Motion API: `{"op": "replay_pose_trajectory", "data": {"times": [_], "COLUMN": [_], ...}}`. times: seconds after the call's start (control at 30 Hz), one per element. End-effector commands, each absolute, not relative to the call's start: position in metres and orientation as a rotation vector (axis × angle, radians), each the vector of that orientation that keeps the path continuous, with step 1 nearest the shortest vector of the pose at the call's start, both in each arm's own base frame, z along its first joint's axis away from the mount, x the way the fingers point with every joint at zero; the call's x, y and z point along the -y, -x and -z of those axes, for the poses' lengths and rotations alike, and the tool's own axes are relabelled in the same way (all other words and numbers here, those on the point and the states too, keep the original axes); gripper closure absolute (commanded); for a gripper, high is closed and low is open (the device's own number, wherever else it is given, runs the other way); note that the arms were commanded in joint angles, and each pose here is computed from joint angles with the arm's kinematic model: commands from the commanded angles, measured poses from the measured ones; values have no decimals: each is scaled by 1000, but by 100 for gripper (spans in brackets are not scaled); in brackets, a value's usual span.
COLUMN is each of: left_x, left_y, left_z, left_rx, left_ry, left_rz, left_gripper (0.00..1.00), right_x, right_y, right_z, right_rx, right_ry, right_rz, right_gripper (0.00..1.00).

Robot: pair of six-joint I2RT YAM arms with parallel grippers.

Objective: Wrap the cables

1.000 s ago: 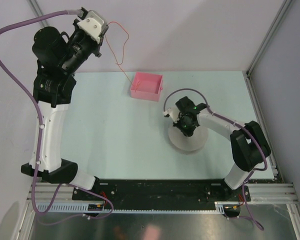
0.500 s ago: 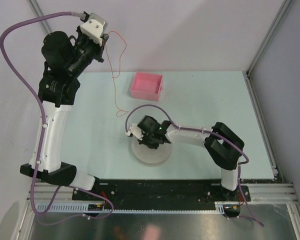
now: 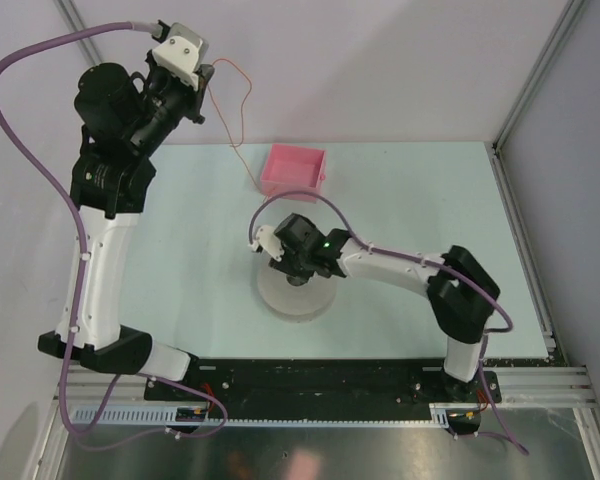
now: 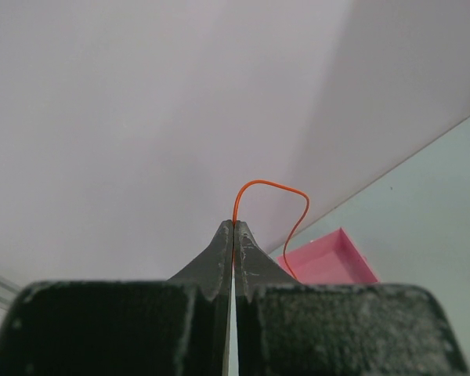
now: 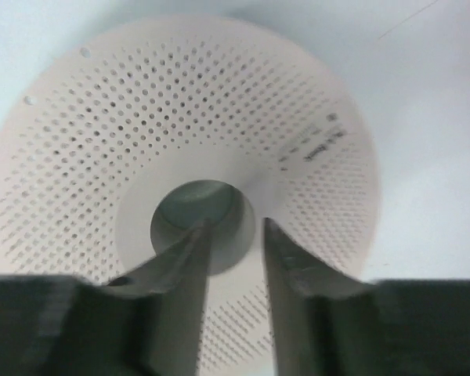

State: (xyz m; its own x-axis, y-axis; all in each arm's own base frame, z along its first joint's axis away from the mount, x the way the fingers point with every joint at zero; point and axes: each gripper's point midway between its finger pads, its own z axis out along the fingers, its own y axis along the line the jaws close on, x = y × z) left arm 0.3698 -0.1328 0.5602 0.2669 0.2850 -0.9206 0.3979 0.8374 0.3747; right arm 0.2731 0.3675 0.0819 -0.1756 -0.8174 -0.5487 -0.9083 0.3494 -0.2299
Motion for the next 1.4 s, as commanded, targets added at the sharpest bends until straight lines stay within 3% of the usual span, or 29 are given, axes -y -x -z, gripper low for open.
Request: {"op": "replay_pose_trajectory", "data": {"times": [0.0, 0.1, 0.43, 0.63, 0.97, 1.07, 1.27, 1.3, 1.37], "left_x": [133, 139, 186, 218, 283, 296, 309, 311, 316], "left_y": [-359, -358, -336, -314, -285, -286, -307, -312, -327], "left_z": [-599, -605, -612, -618, -618, -615, -608, -604, -592], "left_rx": [-1225, -1203, -1141, -1102, -1044, -1047, -1087, -1104, -1146], "left_ry": [-588, -600, -703, -753, -875, -886, -846, -836, -810], "left_rz": [103, 117, 327, 471, 723, 766, 790, 791, 790], "left_gripper": [100, 100, 100, 100, 100, 100, 100, 100, 100], "right_x": [-374, -361, -278, -293, -325, -325, -298, -292, -281], "right_y": [-286, -289, -336, -312, -309, -314, -321, -319, -312], "right_z": [-195, -239, -337, -376, -350, -341, -324, -325, -328], "right_rx": [-1811, -1730, -1640, -1492, -1511, -1547, -1641, -1649, -1654], "right_ry": [1327, 1269, 943, 962, 998, 987, 915, 904, 889], "right_rz": [-347, -419, -669, -828, -966, -964, -979, -984, -1007], "right_gripper": [53, 36, 11, 5, 2, 10, 82, 91, 98]}}
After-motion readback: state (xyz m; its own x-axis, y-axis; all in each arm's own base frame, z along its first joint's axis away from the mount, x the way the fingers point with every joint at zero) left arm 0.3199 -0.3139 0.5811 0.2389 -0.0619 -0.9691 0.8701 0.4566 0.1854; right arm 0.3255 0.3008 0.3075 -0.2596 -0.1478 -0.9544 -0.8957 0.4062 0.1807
